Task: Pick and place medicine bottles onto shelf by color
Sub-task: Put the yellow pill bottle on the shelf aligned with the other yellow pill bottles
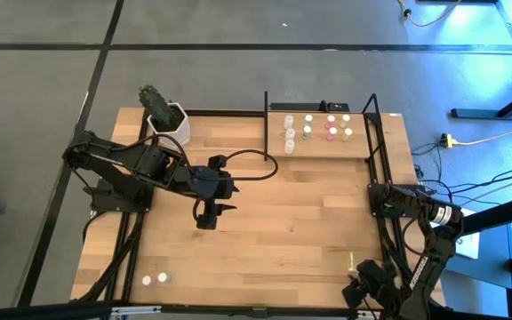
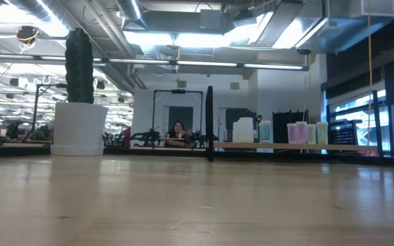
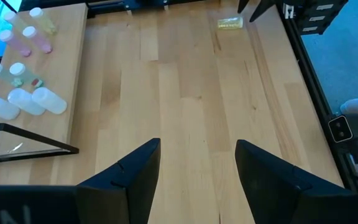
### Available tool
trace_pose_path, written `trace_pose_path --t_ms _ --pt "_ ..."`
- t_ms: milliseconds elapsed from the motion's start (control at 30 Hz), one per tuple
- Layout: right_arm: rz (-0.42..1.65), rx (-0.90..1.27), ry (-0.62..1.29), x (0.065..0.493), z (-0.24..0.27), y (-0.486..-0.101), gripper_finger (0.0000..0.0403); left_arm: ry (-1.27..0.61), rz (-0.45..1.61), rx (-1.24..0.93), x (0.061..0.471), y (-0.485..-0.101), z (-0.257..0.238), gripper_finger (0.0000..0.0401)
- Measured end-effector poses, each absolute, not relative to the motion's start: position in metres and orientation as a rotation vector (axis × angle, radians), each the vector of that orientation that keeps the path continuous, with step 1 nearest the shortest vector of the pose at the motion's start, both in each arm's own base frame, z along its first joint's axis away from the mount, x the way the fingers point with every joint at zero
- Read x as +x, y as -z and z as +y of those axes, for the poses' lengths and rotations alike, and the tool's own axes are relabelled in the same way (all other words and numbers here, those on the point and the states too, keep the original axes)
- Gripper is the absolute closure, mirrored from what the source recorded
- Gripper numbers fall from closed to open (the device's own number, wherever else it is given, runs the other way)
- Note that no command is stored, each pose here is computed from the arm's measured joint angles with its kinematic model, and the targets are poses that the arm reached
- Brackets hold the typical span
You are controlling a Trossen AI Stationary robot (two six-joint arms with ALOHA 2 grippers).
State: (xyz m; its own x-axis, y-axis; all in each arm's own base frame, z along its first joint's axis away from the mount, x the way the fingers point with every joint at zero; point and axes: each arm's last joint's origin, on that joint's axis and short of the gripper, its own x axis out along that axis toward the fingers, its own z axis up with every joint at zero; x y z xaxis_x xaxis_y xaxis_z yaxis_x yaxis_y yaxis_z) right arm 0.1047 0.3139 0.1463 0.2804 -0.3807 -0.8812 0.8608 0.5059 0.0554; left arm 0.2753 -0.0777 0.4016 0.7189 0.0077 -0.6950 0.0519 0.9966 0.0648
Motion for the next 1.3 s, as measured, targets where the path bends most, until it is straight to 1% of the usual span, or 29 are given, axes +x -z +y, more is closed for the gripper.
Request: trace_pose_path --t_ms 100,233,400,667,767,967,1033,1300 --pt "0.881 0.629 0.882 0.1065 0.3139 -0.147 0.0205 0.024 0.768 0.082 0.2753 -0.4016 -0.0777 0.0199" --pt "0.785 0.758 0.92 0.1066 0.3145 -0.1474 0.0205 0.024 0.768 0.082 0.2753 -0.4016 -0.0777 0.0199" --pt "0.78 0.895 0.982 0.1062 0.318 -0.146 0.0205 0.025 0.769 0.082 0.2754 -0.4015 -0.0778 0.0199" --pt "0.796 0.9 1.057 0.1039 0.3152 -0.1462 0.0203 0.025 0.768 0.082 0.2753 -0.4016 -0.0777 0.0199" --pt "0.804 0.891 1.054 0.1038 0.3152 -0.1462 0.0189 0.024 0.768 0.082 0.2753 -0.4016 -0.0777 0.0199" --pt "0.825 0.866 1.079 0.1027 0.3137 -0.1464 0.0143 0.025 0.768 0.082 0.2753 -0.4017 -0.0778 0.0199" --pt "0.832 0.861 1.089 0.102 0.3134 -0.1465 0.0133 0.024 0.768 0.082 0.2753 -0.4016 -0.0777 0.0199" --pt "0.848 0.854 1.095 0.1014 0.3106 -0.1405 0.0128 0.024 0.768 0.082 0.2753 -0.4016 -0.0777 0.0199"
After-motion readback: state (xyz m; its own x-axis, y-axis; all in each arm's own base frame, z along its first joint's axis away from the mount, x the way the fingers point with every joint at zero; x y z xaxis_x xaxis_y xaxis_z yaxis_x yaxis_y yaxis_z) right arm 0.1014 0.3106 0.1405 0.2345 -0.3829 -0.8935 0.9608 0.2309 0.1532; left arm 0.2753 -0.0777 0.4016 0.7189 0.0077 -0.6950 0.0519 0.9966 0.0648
